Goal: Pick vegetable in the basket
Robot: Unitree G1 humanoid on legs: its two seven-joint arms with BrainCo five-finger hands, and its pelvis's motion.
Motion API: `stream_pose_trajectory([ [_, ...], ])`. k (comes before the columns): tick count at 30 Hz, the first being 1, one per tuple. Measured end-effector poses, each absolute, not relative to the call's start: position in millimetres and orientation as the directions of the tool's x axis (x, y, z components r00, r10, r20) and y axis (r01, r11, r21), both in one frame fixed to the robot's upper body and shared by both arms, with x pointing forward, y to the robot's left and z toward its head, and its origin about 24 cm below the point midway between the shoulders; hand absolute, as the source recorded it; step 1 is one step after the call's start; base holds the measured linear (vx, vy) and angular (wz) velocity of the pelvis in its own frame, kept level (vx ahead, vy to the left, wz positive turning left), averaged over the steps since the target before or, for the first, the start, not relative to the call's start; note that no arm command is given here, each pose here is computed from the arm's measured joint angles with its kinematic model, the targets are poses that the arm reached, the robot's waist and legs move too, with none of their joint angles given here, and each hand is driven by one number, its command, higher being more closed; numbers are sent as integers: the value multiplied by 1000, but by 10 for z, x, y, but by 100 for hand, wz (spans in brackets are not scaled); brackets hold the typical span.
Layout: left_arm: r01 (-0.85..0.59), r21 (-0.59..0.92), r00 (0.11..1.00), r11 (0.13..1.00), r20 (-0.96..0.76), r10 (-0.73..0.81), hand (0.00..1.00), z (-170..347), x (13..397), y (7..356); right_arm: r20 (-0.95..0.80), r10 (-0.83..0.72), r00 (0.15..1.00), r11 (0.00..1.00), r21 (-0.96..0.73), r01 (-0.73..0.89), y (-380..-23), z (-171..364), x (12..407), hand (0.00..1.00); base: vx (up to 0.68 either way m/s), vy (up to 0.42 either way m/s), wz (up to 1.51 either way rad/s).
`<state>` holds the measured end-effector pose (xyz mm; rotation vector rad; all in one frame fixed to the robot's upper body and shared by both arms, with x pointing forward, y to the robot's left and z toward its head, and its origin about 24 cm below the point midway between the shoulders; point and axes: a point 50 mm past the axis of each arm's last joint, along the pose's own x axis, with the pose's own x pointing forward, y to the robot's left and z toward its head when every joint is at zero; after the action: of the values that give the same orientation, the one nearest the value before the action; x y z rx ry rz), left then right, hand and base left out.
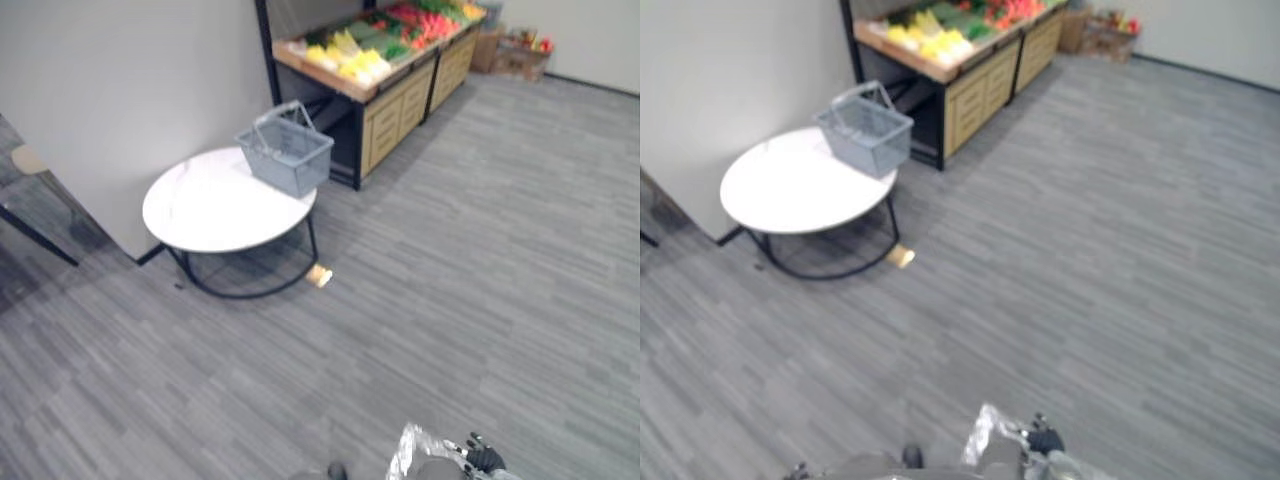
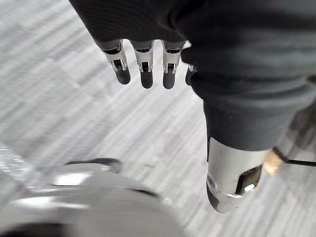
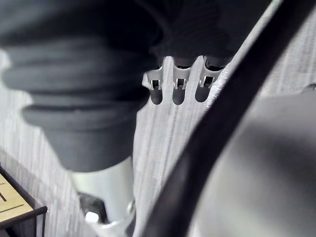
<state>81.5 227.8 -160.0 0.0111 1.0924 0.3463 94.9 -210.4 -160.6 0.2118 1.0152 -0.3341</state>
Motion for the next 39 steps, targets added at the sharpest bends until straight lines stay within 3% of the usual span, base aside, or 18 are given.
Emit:
stream_pose_trajectory([
  [3, -290, 130, 514, 948, -815, 269, 0, -1508, 1213, 2171, -872, -200, 447, 903, 13, 429, -2129, -1633, 803, 0, 565, -14, 45],
  [7, -332, 62, 568, 941, -783, 252, 0, -1461, 1379, 2001, -884, -210, 417, 892, 1, 452, -2118, -1650, 731, 0, 590, -132, 40],
  [12, -431, -3, 488, 902, -842, 231, 0, -1584, 1118, 1772, -875, -226, 428, 900, -20, 435, -2211, -1621, 778, 0, 765, -326, 19],
  [18, -549, 0, 412, 836, -870, 270, 0, -1637, 854, 2005, -867, -217, 449, 925, -36, 377, -2242, -1594, 876, 0, 580, -212, -6],
  [22, -559, 27, 387, 828, -875, 290, 0, -1645, 731, 2089, -851, -182, 494, 948, -17, 319, -2169, -1560, 1131, 0, 398, -110, -25],
  [27, -517, 96, 223, 850, -944, 243, 0, -1740, 121, 1979, -841, -133, 525, 976, -19, 218, -2070, -1539, 1252, 0, 427, 108, -12],
  [30, -456, 121, 174, 882, -959, 222, 0, -1755, -33, 1963, -842, -115, 528, 986, -33, 162, -2053, -1536, 1267, 0, 550, 202, 13],
  [35, -397, 159, 189, 904, -949, 250, 0, -1730, 18, 2122, -843, -80, 532, 994, -28, 106, -2025, -1546, 1230, 0, 544, 223, 44],
  [39, -309, 165, 238, 937, -940, 244, 0, -1716, 195, 2174, -842, -99, 530, 989, -22, 149, -2054, -1560, 1137, 0, 498, 112, 62],
])
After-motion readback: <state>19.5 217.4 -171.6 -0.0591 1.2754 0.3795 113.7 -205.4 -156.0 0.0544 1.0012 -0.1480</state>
